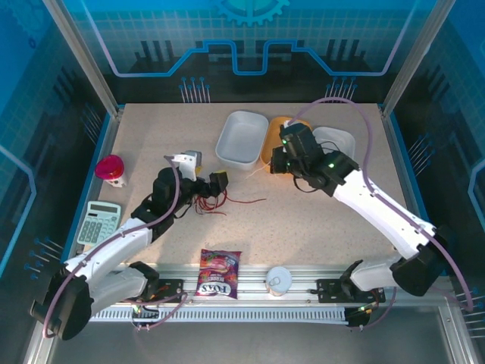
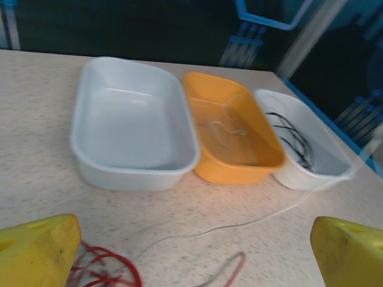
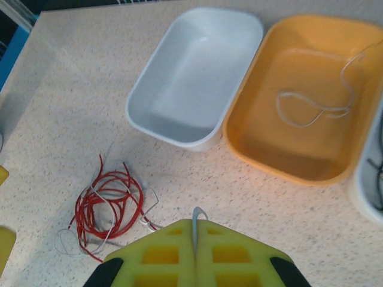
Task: Untangle the cables
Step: Place the cable in the container.
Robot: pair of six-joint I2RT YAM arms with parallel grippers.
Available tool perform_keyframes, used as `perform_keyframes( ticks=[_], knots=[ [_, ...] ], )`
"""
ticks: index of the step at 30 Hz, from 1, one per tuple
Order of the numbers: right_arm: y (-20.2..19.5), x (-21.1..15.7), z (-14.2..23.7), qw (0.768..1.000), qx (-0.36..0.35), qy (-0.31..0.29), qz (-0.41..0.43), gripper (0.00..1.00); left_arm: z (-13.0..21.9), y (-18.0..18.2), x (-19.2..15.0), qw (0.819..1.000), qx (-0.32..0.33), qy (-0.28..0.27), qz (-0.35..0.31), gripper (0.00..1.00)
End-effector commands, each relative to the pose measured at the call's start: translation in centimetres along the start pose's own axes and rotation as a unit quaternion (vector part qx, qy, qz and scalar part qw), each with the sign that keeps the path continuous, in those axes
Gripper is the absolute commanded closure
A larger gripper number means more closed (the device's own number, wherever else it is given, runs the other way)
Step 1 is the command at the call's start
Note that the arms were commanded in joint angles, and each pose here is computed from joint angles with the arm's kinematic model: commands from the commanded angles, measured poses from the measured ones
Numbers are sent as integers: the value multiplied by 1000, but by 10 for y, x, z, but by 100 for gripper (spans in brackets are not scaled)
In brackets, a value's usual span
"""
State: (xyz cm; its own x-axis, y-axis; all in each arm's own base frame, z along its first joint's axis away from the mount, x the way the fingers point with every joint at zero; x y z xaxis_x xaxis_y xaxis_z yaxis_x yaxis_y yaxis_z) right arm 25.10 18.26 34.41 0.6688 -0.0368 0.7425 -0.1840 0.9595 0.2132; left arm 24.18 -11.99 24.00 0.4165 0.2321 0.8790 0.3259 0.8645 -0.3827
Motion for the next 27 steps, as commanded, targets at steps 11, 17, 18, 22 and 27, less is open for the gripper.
perform_keyframes(
  ticks=[11,17,18,22,27],
  knots=[
    [-24,23,68,994,-68,-77,41,100,-3,29,-14,990,131,-1,59,1],
    [-25,39,81,993,-56,-93,48,100,-3,31,-15,989,137,1,59,1],
    [-26,41,80,993,-54,-91,46,100,-2,32,-15,989,138,1,59,1],
    [-27,52,72,994,-50,-90,41,100,0,32,-16,988,142,0,61,1],
    [-25,71,58,993,-53,-96,51,100,4,35,-18,986,154,-5,59,1]
  ],
)
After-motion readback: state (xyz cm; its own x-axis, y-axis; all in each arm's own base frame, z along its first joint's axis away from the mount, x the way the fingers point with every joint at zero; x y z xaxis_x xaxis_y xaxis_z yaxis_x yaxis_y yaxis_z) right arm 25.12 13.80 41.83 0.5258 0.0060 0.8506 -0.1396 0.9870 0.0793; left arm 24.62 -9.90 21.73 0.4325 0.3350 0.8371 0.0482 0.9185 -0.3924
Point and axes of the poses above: each hand's point on the last joint's axis, 136 mm out from that joint toward the fingers, its own z axis back along the fingers, its own y axis along the line the jaws close on, x = y × z, the point moved 10 cm from there along z, back along the fingers, and after that the axes turned 2 degrees about z, right-handed, at the moved point
